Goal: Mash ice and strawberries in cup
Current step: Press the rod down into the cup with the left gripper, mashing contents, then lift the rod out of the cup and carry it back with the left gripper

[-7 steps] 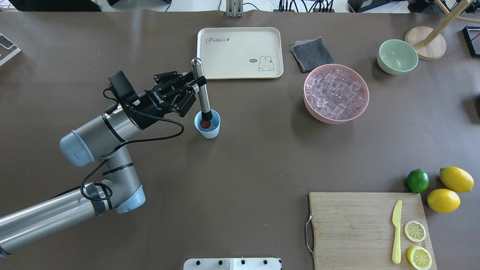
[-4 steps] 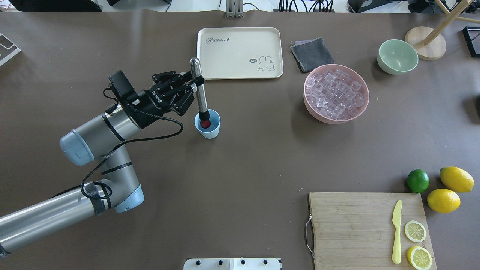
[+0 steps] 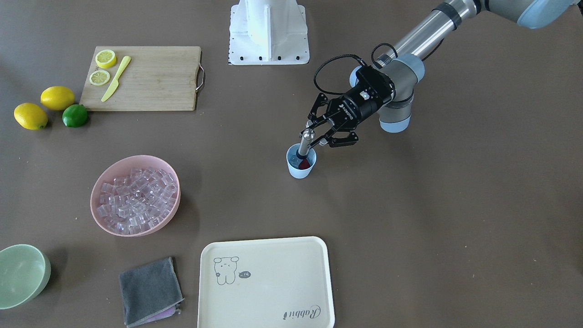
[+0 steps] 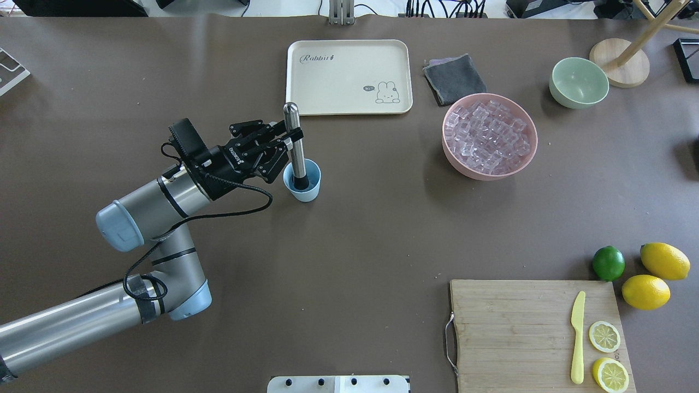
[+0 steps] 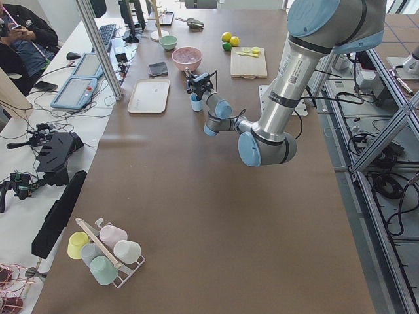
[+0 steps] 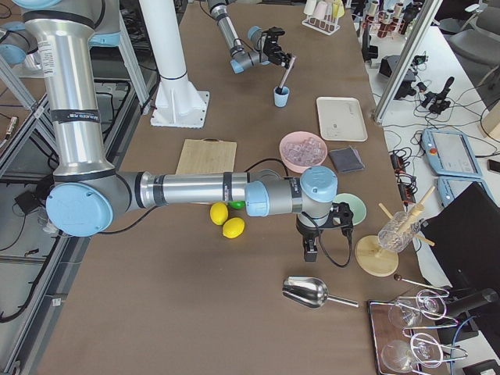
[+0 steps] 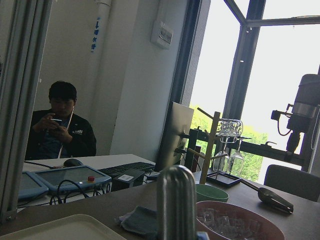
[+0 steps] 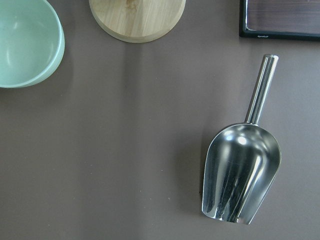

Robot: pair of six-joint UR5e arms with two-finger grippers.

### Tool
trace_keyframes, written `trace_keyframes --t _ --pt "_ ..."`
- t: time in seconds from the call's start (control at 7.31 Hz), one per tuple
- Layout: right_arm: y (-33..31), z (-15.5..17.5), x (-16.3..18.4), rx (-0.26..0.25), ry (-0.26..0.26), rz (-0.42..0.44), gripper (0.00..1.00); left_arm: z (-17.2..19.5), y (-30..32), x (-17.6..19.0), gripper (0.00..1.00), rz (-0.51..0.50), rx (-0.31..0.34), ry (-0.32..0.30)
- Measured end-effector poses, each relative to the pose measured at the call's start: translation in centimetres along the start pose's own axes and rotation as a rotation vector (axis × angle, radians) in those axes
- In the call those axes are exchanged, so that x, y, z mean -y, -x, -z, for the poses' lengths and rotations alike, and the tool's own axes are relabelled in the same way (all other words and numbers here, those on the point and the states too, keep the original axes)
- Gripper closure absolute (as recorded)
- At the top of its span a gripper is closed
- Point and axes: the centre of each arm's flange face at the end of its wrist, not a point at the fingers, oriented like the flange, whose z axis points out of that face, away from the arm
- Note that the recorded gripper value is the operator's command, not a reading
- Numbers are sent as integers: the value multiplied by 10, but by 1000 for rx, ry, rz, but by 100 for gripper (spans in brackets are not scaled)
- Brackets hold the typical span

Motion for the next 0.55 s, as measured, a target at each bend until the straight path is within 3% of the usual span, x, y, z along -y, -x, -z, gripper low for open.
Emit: trace_keyframes --t 0.27,0.55 --pt "-1 0 -1 4 0 -2 0 -6 -1 44 100 162 4 -45" --pt "0 1 -2 10 0 -2 0 -2 19 104 100 402 36 -73"
